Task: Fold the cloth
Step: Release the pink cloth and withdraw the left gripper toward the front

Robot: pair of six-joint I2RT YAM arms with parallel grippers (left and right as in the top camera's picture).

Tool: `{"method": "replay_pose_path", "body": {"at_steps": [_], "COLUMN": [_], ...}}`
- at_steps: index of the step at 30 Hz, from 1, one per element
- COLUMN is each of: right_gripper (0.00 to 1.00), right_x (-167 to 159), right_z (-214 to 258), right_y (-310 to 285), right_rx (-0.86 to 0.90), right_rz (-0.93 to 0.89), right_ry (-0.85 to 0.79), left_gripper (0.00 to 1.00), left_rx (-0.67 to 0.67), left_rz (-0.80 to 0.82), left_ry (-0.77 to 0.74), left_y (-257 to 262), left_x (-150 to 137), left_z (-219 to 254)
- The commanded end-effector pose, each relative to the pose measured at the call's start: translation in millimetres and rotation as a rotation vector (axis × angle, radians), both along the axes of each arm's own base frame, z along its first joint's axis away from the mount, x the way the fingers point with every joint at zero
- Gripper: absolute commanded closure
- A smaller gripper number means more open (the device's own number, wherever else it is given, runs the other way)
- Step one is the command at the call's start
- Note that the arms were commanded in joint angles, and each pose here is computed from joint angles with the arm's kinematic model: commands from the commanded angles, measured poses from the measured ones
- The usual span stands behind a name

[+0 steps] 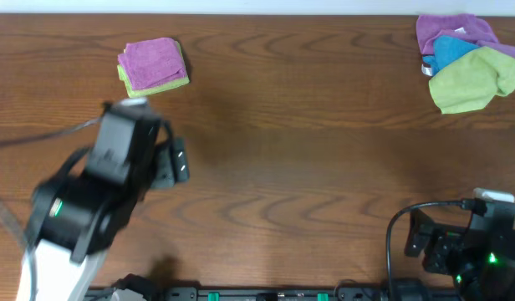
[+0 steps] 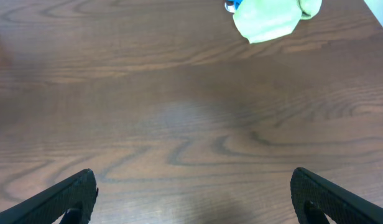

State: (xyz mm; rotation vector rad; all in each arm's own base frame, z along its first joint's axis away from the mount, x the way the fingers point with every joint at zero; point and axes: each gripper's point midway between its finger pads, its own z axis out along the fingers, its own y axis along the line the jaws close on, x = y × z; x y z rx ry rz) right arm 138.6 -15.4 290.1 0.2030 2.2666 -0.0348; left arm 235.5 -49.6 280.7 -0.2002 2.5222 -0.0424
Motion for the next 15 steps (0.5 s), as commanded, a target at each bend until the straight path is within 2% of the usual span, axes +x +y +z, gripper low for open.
{"method": "replay_pose_path", "body": {"at_steps": [1, 15], "right_gripper": [0.01, 0.01], "right_x": [0.2, 0.2], "right_z": [-0.2, -0.2], "right_y": [-1.1, -1.1], "right_rx": [0.016, 0.015], "right_rz": [-0.022, -0.021], "right_ry": [0.001, 0.002], "left_gripper": [0.05, 0.05], "left_rx": [-0.014, -0.013], "left_rz": [0.047, 0.058], "left_ry": [-0.027, -0.003], "left_y": [7.7, 10.1], "left_x": [-11.0, -17.9], "left_z": [-3.6, -8.7]}}
